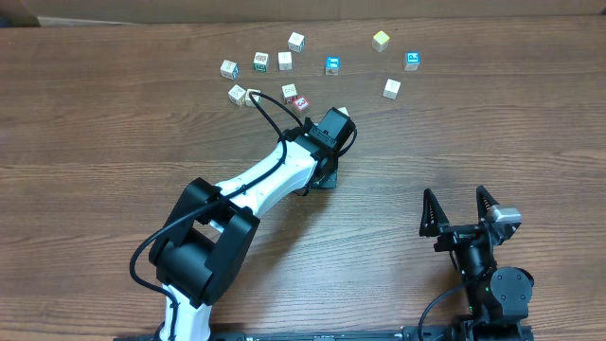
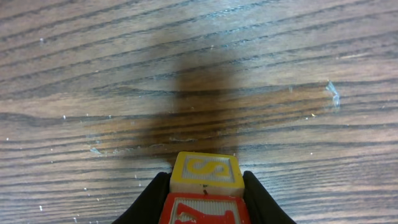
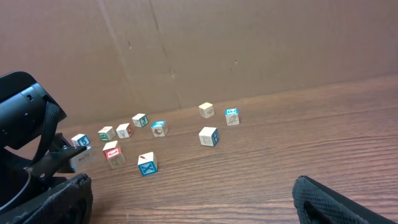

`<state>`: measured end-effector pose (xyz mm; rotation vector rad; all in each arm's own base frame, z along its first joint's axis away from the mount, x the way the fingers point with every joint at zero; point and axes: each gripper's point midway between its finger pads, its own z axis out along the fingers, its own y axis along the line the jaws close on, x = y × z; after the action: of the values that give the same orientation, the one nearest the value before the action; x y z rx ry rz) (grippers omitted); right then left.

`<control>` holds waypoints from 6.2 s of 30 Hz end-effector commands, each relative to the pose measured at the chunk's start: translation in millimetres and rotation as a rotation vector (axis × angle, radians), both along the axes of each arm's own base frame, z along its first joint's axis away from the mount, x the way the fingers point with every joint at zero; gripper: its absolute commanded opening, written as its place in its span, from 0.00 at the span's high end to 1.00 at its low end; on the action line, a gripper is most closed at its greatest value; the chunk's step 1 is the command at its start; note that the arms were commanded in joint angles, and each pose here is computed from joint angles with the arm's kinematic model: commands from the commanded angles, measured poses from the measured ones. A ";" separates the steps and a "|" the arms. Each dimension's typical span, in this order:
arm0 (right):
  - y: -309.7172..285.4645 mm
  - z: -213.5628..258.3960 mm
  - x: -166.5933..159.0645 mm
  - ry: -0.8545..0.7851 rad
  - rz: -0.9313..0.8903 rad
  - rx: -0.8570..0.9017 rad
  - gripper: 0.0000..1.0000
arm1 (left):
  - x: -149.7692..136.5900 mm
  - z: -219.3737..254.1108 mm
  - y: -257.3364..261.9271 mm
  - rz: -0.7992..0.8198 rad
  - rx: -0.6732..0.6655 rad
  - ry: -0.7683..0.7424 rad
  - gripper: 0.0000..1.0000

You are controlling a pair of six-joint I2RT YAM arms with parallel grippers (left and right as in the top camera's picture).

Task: Form a tower

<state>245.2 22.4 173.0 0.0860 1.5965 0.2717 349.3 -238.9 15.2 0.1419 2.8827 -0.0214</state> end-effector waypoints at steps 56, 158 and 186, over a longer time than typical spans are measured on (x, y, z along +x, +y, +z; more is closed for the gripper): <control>24.5 37.4 -10.3 -0.019 0.153 0.378 0.00 | 96.1 147.9 312.6 0.674 -0.405 0.012 0.00; 241.9 -132.5 48.2 1.271 0.044 -0.136 0.96 | 96.1 147.6 313.5 0.675 -0.399 0.011 0.00; 242.3 -130.3 55.9 1.233 0.033 -0.134 0.96 | 96.1 147.5 313.6 0.675 -0.398 0.011 0.01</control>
<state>299.7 267.2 43.2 0.1415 2.8499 0.1414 442.2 78.0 156.5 -0.9365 2.7195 -0.4520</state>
